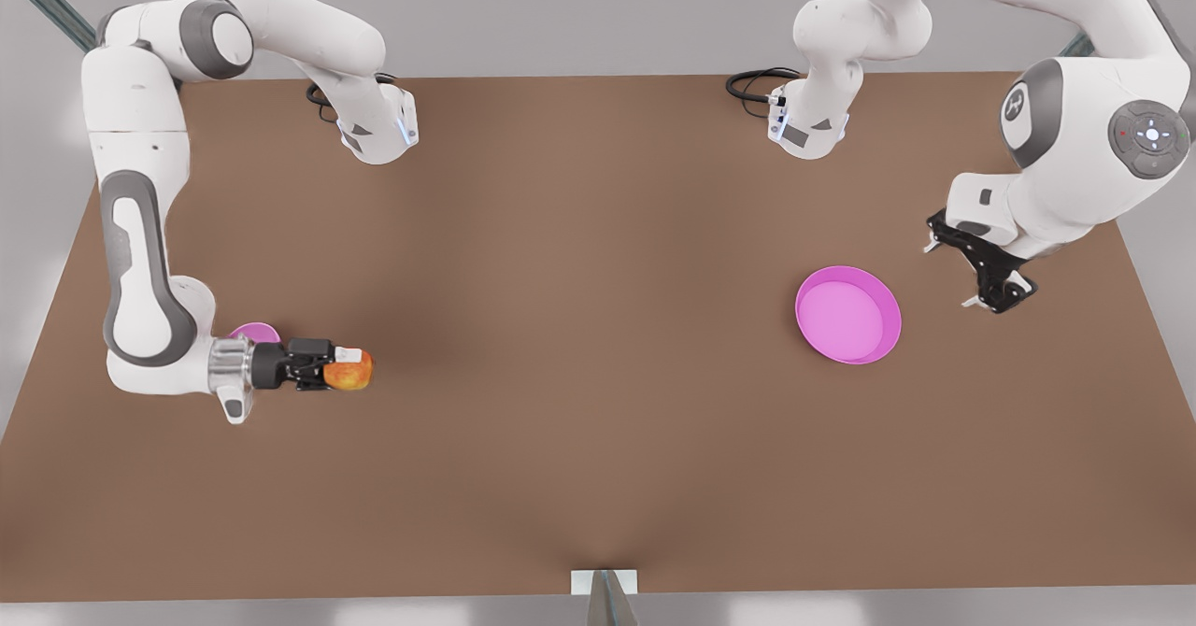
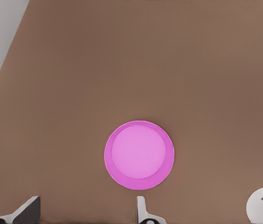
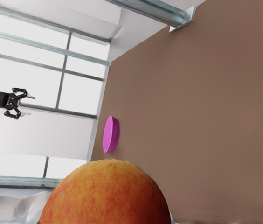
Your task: Use the left arm to pick up the apple from the plate, transfer it to the gripper of the right arm, and then use the right arm to place it into the bowl
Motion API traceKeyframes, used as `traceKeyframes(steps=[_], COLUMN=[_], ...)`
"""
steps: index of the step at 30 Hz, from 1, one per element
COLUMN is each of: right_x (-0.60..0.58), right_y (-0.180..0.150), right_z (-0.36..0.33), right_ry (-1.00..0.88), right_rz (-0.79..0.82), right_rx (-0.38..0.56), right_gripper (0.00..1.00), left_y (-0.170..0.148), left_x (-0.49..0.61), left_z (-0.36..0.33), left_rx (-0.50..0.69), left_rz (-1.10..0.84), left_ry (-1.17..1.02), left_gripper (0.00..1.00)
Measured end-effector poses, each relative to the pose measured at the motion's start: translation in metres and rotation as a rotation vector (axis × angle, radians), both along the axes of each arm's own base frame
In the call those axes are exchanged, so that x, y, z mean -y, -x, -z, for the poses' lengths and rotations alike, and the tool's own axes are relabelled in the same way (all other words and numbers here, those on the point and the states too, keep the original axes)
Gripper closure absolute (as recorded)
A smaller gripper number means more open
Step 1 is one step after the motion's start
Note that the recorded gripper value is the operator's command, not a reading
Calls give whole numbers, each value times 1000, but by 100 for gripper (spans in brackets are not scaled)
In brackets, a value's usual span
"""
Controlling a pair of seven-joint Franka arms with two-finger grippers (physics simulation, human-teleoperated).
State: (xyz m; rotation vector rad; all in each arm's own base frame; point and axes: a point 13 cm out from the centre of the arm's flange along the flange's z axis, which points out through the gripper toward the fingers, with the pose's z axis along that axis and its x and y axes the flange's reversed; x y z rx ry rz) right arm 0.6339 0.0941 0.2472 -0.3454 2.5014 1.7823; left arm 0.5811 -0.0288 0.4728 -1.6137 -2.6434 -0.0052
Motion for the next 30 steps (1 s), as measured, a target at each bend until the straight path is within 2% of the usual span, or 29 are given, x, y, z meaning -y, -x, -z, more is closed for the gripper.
traceKeyframes(steps=[5,12,19,30], right_x=[82,180,227,265], right_y=[28,60,63,60], right_z=[13,29,35,81], right_ry=[87,231,390,586], right_rz=[-53,-94,-162,-246], right_rx=[2,13,60,98], right_gripper=[33,33,33,33], left_y=[-8,-8,-6,-6], left_x=[3,6,21,16], left_z=[23,27,26,30], left_rx=[-34,-39,-33,-36], left_rz=[-249,-497,-656,-843], left_ry=[-8,-22,-34,-48], left_gripper=[0,0,0,0])
